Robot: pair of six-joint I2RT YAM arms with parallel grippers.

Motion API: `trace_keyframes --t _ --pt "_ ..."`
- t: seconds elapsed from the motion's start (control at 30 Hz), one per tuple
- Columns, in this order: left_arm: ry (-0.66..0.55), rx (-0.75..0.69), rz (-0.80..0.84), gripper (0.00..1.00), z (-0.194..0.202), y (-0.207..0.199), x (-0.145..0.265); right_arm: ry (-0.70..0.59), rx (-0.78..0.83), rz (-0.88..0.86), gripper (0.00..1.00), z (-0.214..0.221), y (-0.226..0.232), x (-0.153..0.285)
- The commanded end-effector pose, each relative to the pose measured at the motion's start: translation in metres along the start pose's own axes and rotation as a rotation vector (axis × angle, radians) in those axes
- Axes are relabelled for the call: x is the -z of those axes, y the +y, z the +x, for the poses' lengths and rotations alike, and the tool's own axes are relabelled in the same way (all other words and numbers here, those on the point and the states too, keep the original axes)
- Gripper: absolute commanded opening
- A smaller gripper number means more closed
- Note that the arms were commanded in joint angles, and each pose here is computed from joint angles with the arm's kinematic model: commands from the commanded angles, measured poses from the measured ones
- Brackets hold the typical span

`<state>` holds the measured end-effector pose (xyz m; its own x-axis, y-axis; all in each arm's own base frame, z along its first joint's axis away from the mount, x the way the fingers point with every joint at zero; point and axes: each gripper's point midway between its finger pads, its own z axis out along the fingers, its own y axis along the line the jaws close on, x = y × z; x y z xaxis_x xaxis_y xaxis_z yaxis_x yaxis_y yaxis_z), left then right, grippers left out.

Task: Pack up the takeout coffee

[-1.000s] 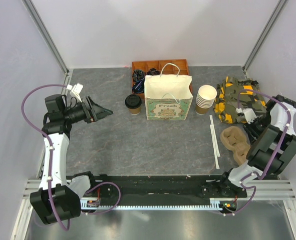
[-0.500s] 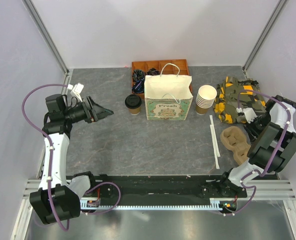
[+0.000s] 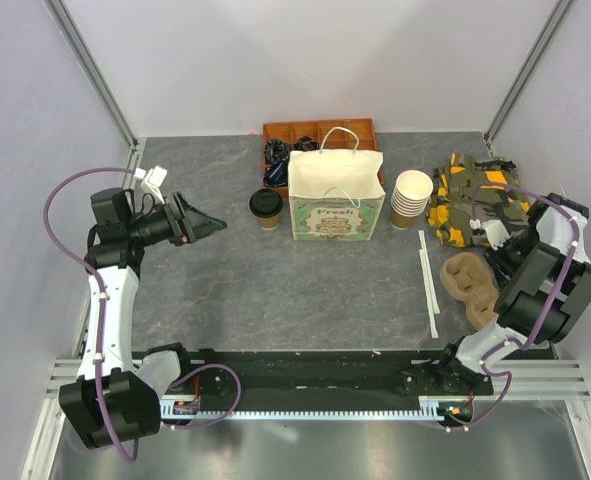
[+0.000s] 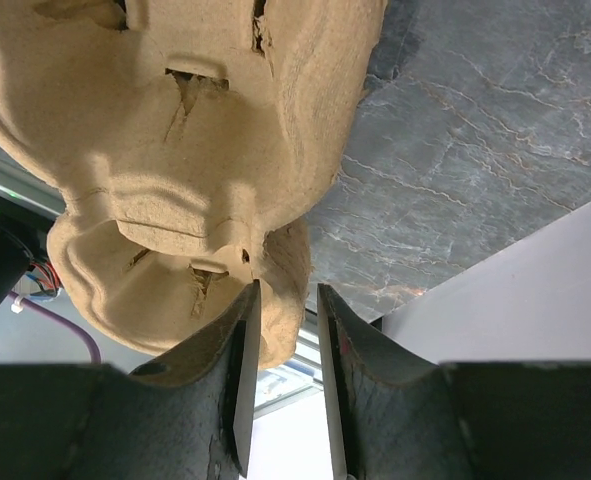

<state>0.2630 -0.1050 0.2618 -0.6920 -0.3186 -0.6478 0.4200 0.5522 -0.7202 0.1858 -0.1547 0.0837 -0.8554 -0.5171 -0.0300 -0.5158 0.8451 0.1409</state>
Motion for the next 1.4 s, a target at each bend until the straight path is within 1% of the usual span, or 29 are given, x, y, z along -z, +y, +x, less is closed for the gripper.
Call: trace_keyframes --t 0.0,0.03,0.07,0.13,0.2,0.23,0.27,0.37,0.47,0.67,0.77,0.87,1.0,1.17,1.23,1.27,1.33,1.37 --pt "-0.019 -0.062 0.017 0.82 -0.007 -0.006 0.000 -0.008 0.018 -0.040 0.36 -0.001 0.006 -0.004" --pt "-0.020 -0.064 0.015 0.82 -0.007 -0.005 0.000 -0.007 0.018 -0.039 0.35 0.000 0.006 -0.005" --pt "-0.018 -0.061 0.018 0.82 -0.007 -0.006 0.000 -0.007 0.021 -0.039 0.32 0.000 0.005 -0.005" --pt "-0.018 -0.060 0.016 0.82 -0.007 -0.005 0.000 -0.007 0.020 -0.036 0.30 0.000 0.005 -0.002" --pt "-0.018 -0.060 0.014 0.82 -0.007 -0.005 -0.001 -0.010 0.020 -0.032 0.25 -0.001 0.006 0.001" --pt "-0.019 -0.058 0.012 0.82 -0.007 -0.004 0.000 -0.017 0.024 -0.031 0.22 -0.003 0.005 0.004" --pt "-0.017 -0.057 0.014 0.82 -0.007 -0.005 -0.001 -0.020 0.024 -0.032 0.16 -0.003 0.006 0.006" --pt "-0.019 -0.056 0.012 0.82 -0.007 -0.004 -0.001 -0.029 0.027 -0.047 0.07 -0.005 0.010 0.014" --pt "-0.019 -0.054 0.005 0.82 -0.006 -0.002 -0.001 -0.026 0.033 -0.065 0.00 -0.003 0.017 0.020" --pt "-0.016 -0.053 0.007 0.82 -0.005 -0.001 -0.002 -0.042 0.042 -0.068 0.00 -0.004 0.023 0.034" --pt "-0.017 -0.054 0.009 0.82 -0.006 -0.001 -0.002 -0.062 0.047 -0.040 0.00 -0.007 0.020 0.042" --pt "-0.014 -0.061 0.021 0.82 -0.007 -0.004 -0.002 -0.069 0.044 -0.041 0.00 -0.008 0.019 0.042" --pt "-0.030 -0.099 0.059 0.80 -0.012 -0.018 0.001 -0.079 0.020 -0.088 0.00 -0.010 0.021 0.033" --pt "-0.067 -0.231 0.118 0.80 -0.031 -0.052 0.006 -0.102 0.000 -0.154 0.00 -0.013 0.027 0.021" --pt "-0.067 -0.324 0.150 0.80 -0.036 -0.075 0.004 -0.110 -0.003 -0.164 0.00 -0.014 0.029 0.020" --pt "-0.040 -0.387 0.187 0.80 -0.030 -0.089 -0.003 -0.117 -0.004 -0.168 0.00 -0.015 0.030 0.019" --pt "-0.031 -0.470 0.201 0.80 -0.029 -0.109 -0.010 -0.119 -0.010 -0.179 0.00 -0.015 0.031 0.017" --pt "0.005 -0.549 0.260 0.80 -0.016 -0.127 -0.018 -0.122 -0.012 -0.188 0.00 -0.015 0.033 0.016"
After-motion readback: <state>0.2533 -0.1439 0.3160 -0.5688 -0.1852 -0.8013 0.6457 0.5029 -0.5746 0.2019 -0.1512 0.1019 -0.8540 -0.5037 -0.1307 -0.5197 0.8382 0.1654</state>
